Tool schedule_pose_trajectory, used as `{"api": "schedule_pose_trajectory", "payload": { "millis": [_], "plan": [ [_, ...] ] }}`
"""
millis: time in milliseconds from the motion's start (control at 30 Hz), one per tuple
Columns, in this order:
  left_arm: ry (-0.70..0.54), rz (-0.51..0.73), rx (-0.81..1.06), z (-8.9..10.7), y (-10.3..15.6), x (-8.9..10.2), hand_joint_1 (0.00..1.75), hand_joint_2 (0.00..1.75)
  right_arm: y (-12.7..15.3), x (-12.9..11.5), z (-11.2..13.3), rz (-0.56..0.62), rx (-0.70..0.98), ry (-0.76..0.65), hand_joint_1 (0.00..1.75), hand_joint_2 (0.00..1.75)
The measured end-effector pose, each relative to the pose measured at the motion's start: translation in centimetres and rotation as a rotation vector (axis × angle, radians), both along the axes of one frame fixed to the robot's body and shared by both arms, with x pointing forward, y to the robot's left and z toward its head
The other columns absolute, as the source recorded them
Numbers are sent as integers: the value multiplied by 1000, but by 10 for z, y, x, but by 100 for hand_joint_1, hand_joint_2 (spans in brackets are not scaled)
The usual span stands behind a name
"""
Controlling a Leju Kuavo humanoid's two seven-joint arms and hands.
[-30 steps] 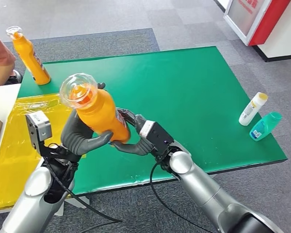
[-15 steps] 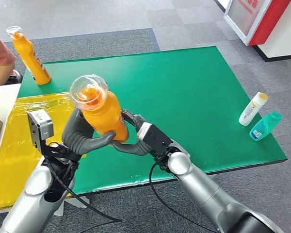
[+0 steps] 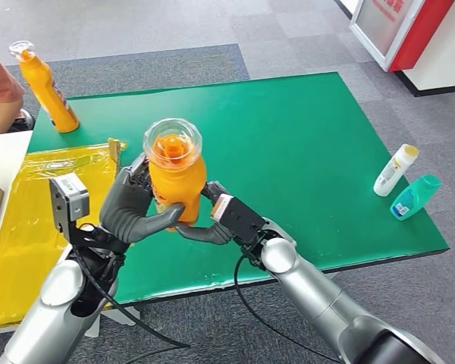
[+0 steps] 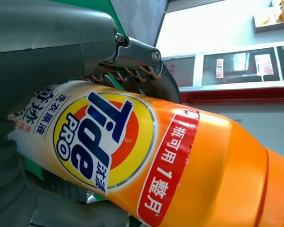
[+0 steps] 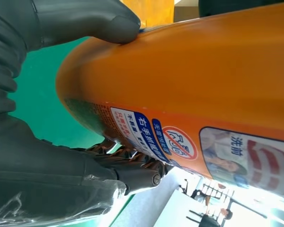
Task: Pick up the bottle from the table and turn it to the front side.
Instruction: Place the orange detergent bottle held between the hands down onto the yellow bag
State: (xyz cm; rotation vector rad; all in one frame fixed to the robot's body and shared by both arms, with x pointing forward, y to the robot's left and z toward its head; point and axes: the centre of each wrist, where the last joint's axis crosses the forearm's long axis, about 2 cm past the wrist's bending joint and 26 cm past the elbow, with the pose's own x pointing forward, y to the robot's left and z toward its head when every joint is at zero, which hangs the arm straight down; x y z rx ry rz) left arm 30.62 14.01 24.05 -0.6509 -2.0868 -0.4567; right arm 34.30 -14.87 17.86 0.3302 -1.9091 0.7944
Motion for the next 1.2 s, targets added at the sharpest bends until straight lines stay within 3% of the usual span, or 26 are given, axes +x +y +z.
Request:
{"api": "schedule_pose_trajectory", "payload": {
  "millis": [333,467,867,1200],
  "plan": [
    [1,2,3,0,1,0,175,175,0,0,-2,-1,-6,2,175,175],
    [0,10,9,0,2,1,175,175,1,0,-2,-2,-9,6,0,175],
    [-119,282,180,3,33,15,175,175,-14,9,-4,-76,6,54,0,175],
    [-327,712,556,-1,78,27,175,175,-39,11,-9,-160,29,79,0,175]
  ]
}}
